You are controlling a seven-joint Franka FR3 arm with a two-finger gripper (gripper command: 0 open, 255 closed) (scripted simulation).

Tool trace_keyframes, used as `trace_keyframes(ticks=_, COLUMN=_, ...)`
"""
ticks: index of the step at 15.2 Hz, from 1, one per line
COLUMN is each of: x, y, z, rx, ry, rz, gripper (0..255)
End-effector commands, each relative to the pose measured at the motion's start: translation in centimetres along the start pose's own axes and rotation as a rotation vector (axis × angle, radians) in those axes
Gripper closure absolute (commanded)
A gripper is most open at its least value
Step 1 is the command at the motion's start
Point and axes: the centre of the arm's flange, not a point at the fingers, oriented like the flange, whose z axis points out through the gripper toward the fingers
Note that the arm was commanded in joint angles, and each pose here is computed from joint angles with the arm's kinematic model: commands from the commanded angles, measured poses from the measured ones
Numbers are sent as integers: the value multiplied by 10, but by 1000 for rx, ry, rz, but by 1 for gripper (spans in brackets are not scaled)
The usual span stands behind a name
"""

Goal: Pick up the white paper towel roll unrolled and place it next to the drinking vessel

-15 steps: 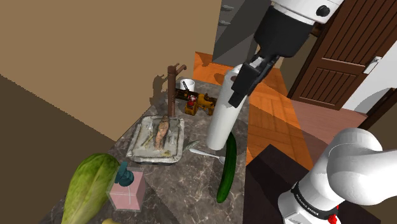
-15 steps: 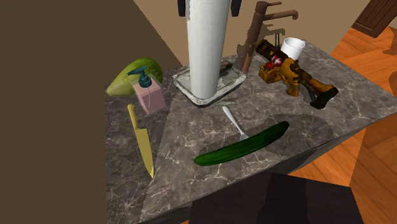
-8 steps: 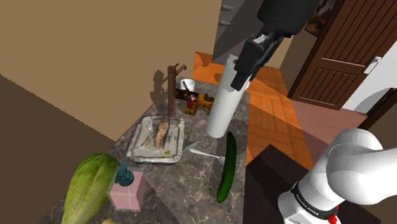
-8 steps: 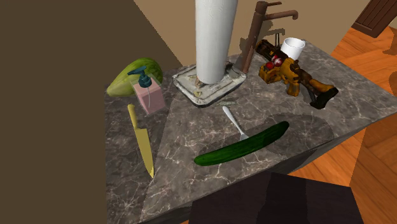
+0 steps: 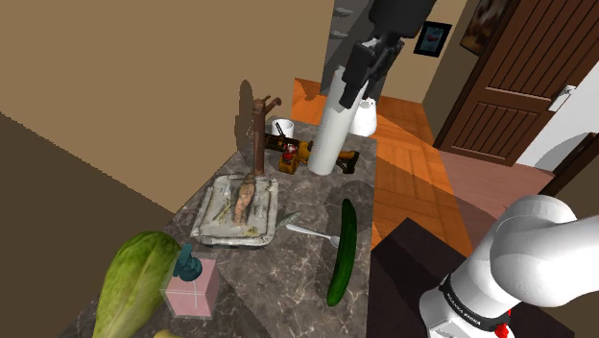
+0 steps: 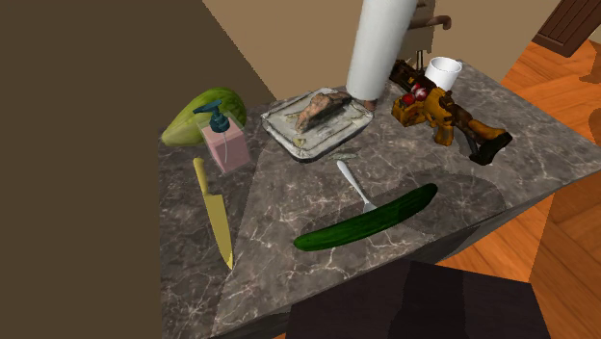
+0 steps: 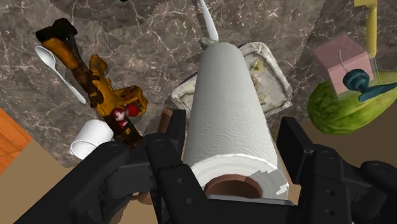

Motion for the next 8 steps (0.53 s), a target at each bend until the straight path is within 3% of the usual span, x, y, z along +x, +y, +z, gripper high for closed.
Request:
trace_keyframes(ticks=1, x=18, y=26, z=2, rx=-1, ry=1, rz=-1, gripper=255)
trace_keyframes(ticks=8, x=71, y=101, z=14, rx=-1, ry=1, rz=-1, gripper=255)
